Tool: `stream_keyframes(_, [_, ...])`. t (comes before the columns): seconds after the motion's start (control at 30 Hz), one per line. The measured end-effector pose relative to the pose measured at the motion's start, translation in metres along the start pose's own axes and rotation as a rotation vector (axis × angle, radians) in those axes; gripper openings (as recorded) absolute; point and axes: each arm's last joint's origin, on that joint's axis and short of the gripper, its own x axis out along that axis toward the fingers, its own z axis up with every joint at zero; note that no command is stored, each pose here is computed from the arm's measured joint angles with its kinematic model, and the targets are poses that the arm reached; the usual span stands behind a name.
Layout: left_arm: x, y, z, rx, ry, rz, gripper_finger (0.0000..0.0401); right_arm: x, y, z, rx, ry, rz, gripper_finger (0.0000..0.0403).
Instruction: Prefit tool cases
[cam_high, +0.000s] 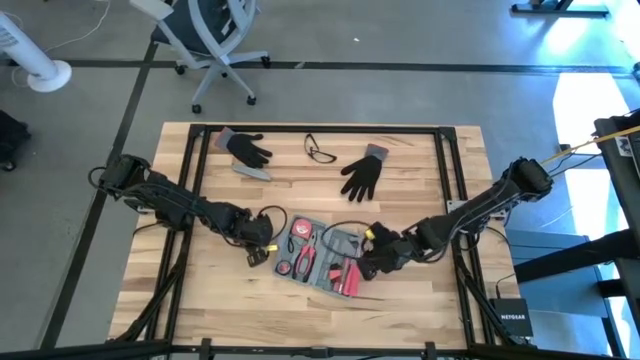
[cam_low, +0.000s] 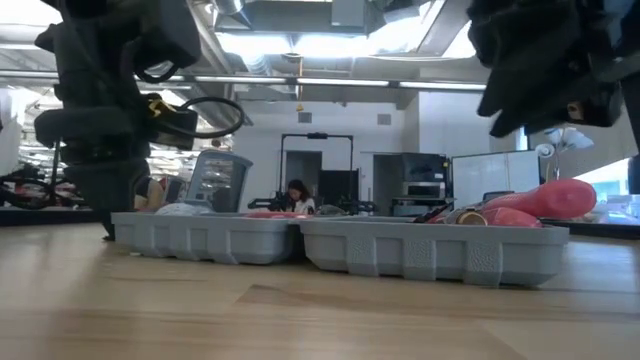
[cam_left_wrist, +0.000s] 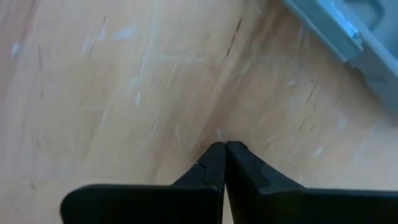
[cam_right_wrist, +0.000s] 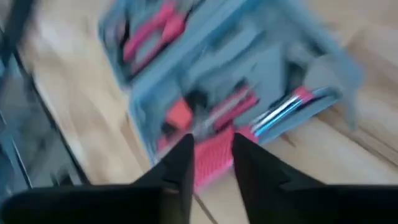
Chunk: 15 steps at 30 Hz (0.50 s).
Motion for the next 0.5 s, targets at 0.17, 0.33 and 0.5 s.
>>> stream_keyframes(0.17, [0.002,-0.001,0.002,-0.112,-0.008,-0.026,0.0,0.0,0.008,0.013,-0.107,0.072,-0.079,0.0164])
stream_keyframes(0.33, [0.003,-0.006,-0.006,-0.174,-0.002,-0.014,0.0,-0.009,0.002,0.005,-0.129,0.165,-0.205,0.0156])
stream_keyframes(0.5, [0.002,-0.013,-0.012,-0.221,-0.035,-0.002,0.0,-0.005,-0.026,-0.024,-0.077,0.211,-0.372,0.0029])
